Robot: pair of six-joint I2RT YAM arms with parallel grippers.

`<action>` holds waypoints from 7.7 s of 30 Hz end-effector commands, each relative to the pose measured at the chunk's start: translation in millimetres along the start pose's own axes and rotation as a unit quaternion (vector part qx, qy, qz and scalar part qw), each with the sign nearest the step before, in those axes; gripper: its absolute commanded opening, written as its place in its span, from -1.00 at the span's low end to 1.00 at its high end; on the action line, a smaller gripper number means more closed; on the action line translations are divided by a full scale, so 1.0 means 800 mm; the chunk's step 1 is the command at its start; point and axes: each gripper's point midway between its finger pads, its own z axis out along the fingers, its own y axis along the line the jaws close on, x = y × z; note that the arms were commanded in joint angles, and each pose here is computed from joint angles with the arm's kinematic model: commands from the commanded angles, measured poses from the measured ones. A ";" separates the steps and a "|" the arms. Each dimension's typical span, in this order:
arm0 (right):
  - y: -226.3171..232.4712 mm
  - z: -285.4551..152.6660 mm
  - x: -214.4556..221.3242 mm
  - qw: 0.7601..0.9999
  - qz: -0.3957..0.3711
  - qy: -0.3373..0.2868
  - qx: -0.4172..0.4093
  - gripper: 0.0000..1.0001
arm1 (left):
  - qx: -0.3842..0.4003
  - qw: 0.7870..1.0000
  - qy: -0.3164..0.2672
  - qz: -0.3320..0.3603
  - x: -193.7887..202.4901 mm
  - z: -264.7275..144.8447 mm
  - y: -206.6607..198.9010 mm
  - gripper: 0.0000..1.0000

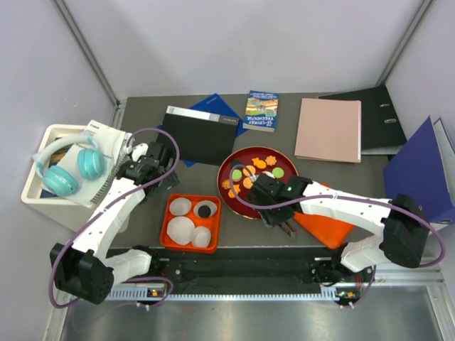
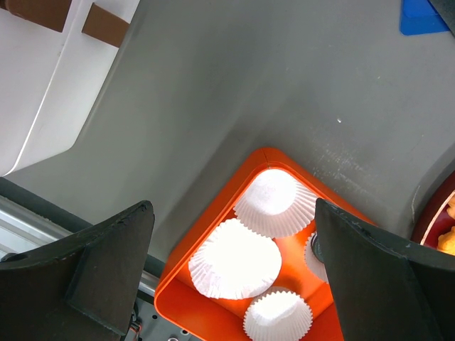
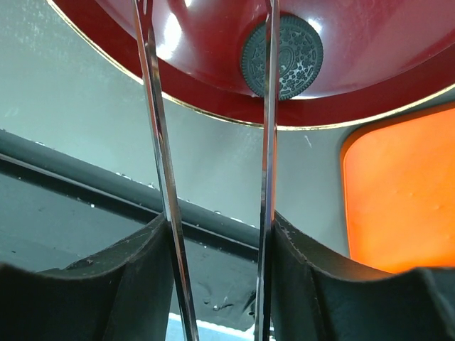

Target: Pack the cookies

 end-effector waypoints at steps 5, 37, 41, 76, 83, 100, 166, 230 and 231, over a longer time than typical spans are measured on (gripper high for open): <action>0.004 -0.002 -0.014 1.000 0.015 -0.023 -0.010 -0.08 | 0.004 1.000 -0.015 -0.002 -0.007 0.000 -0.003 0.98; 0.165 -0.096 -0.108 0.977 -0.110 -0.101 -0.154 -0.28 | -0.045 0.997 -0.042 -0.052 -0.021 -0.010 0.027 0.98; 0.187 -0.089 -0.121 0.972 -0.125 -0.099 -0.172 -0.28 | -0.075 0.993 -0.056 -0.077 -0.028 -0.016 0.045 0.98; 0.252 -0.041 -0.158 0.962 -0.175 -0.060 -0.198 -0.05 | -0.079 0.993 -0.060 -0.068 -0.025 -0.015 0.050 0.98; 0.247 -0.045 -0.160 0.965 -0.173 -0.066 -0.188 0.05 | -0.079 0.993 -0.058 -0.067 -0.025 -0.013 0.049 0.98; -0.019 -0.096 -0.120 0.993 0.023 -0.116 -0.011 0.02 | -0.063 0.996 -0.028 -0.052 -0.012 0.001 0.032 0.98; 0.018 -0.117 -0.061 0.989 0.014 -0.111 -0.102 -0.30 | -0.030 0.999 0.009 -0.031 0.006 0.010 0.010 0.98; 0.113 -0.114 -0.114 0.980 -0.046 -0.133 -0.141 0.01 | -0.037 0.999 0.021 -0.028 0.022 0.017 0.025 0.98; 0.092 -0.123 -0.117 0.980 -0.029 -0.149 -0.129 0.01 | -0.037 0.999 0.022 -0.027 0.022 0.017 0.024 0.98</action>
